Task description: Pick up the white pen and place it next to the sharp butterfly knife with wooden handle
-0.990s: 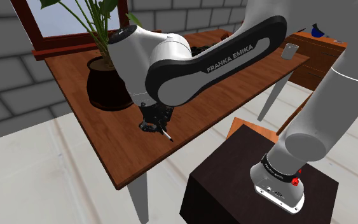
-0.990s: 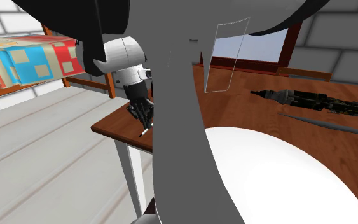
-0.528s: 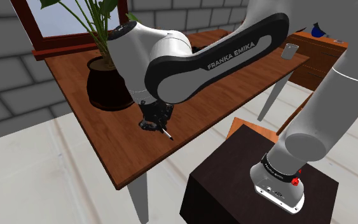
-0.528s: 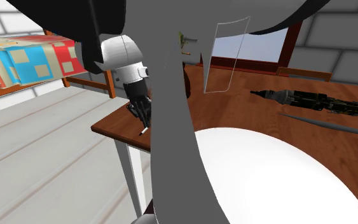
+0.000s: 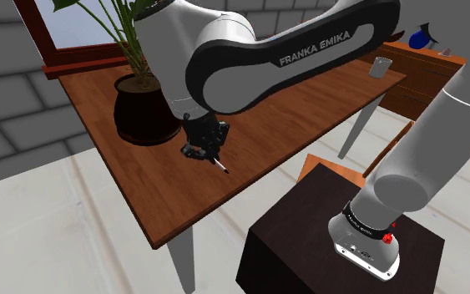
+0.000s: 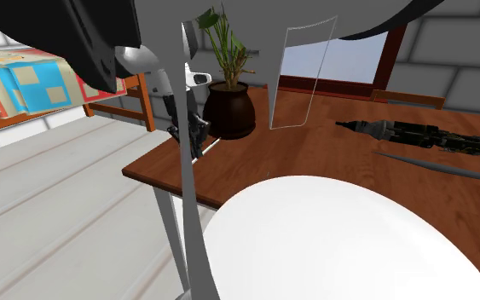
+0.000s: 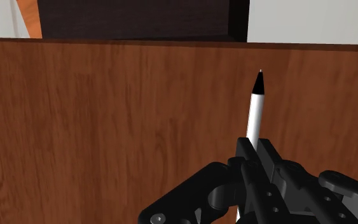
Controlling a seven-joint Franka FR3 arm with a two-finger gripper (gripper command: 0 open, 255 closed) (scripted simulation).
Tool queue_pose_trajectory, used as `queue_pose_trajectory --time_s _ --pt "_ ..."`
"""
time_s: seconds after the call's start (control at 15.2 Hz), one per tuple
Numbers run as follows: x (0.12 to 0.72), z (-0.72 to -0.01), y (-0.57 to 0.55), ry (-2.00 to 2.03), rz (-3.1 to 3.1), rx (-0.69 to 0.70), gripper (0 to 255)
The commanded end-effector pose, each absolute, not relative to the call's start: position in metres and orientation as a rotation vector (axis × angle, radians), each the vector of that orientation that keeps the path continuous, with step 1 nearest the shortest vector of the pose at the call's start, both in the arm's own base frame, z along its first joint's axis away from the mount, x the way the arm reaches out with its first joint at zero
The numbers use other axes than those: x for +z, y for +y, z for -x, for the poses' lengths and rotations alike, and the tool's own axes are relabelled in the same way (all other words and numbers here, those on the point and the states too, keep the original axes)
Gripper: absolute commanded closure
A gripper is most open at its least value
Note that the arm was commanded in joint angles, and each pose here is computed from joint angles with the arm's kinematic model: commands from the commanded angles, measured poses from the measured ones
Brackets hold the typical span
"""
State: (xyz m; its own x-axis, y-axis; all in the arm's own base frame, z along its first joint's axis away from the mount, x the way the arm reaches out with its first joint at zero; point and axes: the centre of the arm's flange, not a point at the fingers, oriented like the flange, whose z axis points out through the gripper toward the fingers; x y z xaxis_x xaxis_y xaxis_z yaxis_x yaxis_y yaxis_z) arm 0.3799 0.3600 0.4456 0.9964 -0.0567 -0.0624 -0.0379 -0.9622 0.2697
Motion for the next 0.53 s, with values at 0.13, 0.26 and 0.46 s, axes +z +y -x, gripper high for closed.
queue_pose_trajectory --time_s 0.13,0.26,0.46 --pt "0.466 -0.379 0.361 -0.069 -2.867 -0.101 255" --pt "0.477 -0.379 0.361 -0.069 -2.867 -0.101 255" --pt "0.493 -0.379 0.361 -0.069 -2.867 -0.101 255"
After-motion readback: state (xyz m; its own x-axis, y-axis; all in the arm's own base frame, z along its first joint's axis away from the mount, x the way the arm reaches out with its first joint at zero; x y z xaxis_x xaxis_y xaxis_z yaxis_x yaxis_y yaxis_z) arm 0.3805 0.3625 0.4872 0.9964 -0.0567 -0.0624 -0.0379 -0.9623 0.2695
